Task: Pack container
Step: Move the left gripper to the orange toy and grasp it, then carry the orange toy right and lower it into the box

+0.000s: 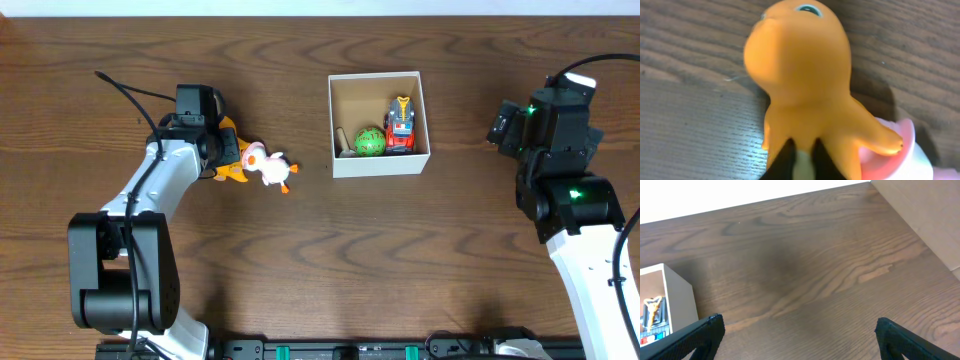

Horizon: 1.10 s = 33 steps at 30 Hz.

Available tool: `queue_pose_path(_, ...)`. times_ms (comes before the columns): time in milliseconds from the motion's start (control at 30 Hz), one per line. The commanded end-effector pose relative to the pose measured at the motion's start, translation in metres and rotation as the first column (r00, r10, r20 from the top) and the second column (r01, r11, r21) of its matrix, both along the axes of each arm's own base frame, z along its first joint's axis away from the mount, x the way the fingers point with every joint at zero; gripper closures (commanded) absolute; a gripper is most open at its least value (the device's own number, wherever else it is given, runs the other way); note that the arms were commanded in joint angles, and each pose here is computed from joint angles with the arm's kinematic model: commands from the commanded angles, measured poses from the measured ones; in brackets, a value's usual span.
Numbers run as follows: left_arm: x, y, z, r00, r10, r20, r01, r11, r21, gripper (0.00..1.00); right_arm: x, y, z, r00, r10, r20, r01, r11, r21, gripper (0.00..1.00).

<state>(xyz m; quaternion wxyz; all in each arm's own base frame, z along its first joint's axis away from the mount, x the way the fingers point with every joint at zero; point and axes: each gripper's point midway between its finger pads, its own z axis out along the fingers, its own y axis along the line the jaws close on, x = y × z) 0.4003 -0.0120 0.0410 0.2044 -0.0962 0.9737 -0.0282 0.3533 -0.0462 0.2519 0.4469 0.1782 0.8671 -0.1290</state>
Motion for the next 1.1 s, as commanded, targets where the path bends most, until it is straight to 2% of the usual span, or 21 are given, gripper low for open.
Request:
queue_pose_path(0, -0.002, -0.002, -0.007, 1.0, -0.007, -0.019, 0.006, 1.0, -0.016, 0.94, 0.0, -0.003, 0.002, 1.0, -0.014, 0.009, 0.014, 1.0, 0.006, 0.01)
queue_pose_path(100, 0.009, 0.001, 0.012, 0.999, 0.0, 0.049, 0.001, 1.0, -0.017, 0.94, 0.0, -0.003, 0.002, 1.0, -0.014, 0.009, 0.014, 1.0, 0.006, 0.01)
queue_pose_path(167, 0.021, 0.002, 0.041, 0.991, 0.002, 0.134, 0.0, 1.0, -0.019, 0.94, 0.0, -0.003, 0.002, 1.0, -0.014, 0.009, 0.014, 1.0, 0.006, 0.01)
queue_pose_path(300, 0.038, 0.002, 0.134, 0.931, 0.004, 0.365, 0.004, 1.0, -0.021, 0.94, 0.0, -0.003, 0.002, 1.0, -0.014, 0.009, 0.014, 1.0, 0.006, 0.01)
queue_pose_path(400, 0.031, -0.001, 0.195, 0.87, 0.014, 0.494, 0.004, 0.999, -0.035, 0.94, 0.0, -0.003, 0.002, 1.0, -0.014, 0.009, 0.014, 1.0, 0.006, 0.01)
queue_pose_path(533, 0.006, -0.022, 0.24, 0.82, 0.022, 0.572, 0.04, 0.995, -0.095, 0.94, 0.0, -0.003, 0.002, 1.0, -0.014, 0.009, 0.014, 1.0, 0.006, 0.01)
queue_pose_path(767, -0.019, -0.098, 0.25, 0.807, -0.119, 0.579, 0.236, 0.963, -0.132, 0.94, 0.0, -0.003, 0.002, 1.0, -0.014, 0.009, 0.014, 1.0, 0.006, 0.01)
queue_pose_path(1067, -0.007, -0.195, 0.209, 0.789, -0.275, 0.55, 0.415, 0.898, -0.146, 0.94, 0.0, -0.003, 0.002, 1.0, -0.014, 0.009, 0.014, 1.0, 0.006, 0.01)
